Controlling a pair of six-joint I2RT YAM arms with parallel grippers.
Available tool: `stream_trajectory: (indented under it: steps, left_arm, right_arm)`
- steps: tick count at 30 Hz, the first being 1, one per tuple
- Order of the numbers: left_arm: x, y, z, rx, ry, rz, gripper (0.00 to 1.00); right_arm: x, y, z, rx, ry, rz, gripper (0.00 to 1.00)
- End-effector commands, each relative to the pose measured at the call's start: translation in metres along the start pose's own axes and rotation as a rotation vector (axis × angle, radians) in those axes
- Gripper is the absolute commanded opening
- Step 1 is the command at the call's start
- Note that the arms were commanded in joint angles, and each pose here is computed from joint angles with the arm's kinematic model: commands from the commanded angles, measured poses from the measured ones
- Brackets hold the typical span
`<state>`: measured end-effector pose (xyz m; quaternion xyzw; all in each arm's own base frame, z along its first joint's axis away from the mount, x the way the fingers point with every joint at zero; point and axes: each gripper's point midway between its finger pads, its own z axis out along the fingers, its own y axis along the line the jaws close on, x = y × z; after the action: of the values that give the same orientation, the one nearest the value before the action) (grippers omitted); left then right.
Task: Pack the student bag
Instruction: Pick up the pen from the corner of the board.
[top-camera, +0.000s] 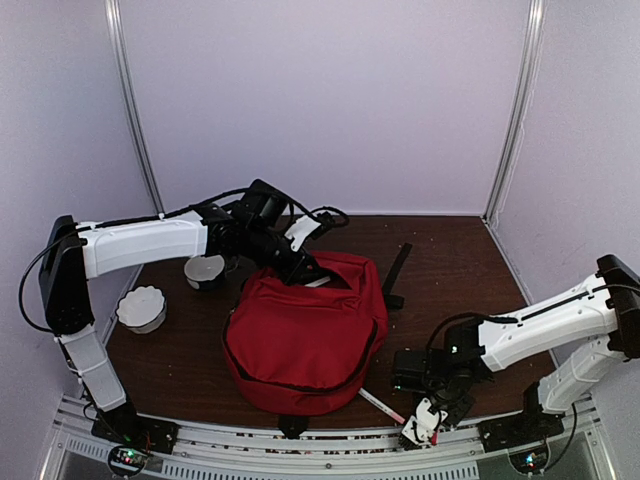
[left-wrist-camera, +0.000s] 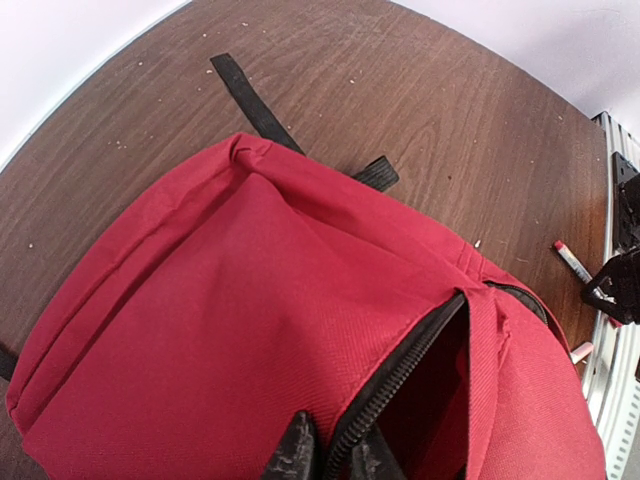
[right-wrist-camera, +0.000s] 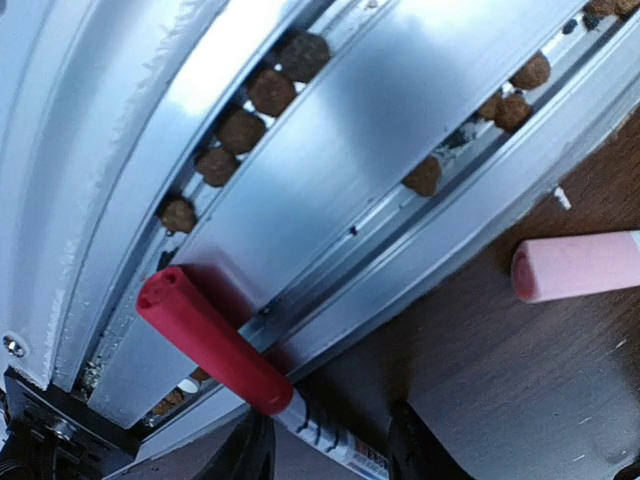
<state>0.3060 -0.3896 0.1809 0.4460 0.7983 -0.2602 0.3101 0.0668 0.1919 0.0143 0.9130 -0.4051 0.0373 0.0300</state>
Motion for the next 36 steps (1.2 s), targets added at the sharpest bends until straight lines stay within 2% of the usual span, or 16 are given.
stream_trajectory:
  steps: [1,11,16,20,25,30,36]
  left_arm:
    - [-0.018,-0.007,-0.003,0.025,-0.045,0.011,0.13]
    - [-0.018,-0.006,-0.003,0.022,-0.045,0.011,0.13]
    - [-0.019,-0.006,-0.004,0.021,-0.047,0.012,0.13]
    - [-0.018,-0.006,-0.003,0.02,-0.045,0.011,0.13]
    - [-0.017,-0.006,-0.001,0.02,-0.041,0.01,0.13]
    - [-0.017,-0.007,-0.001,0.028,-0.04,0.007,0.13]
    - [-0.019,-0.007,-0.002,0.029,-0.044,0.007,0.13]
  right_arm:
    - [0.001,-0.011,0.006,0.056,0.021,0.015,0.35]
    - [0.02,0.003,0.015,0.045,0.096,-0.017,0.18]
    - [0.022,0.007,0.009,0.041,0.082,0.025,0.1]
    - [0.016,-0.002,-0.009,0.056,0.035,0.076,0.08]
    - [-0.002,-0.034,-0.061,0.085,-0.102,0.154,0.07]
    - [-0.01,-0.09,-0.121,0.154,-0.304,0.302,0.06]
    - [-0.016,-0.173,-0.187,0.374,-0.495,0.39,0.07]
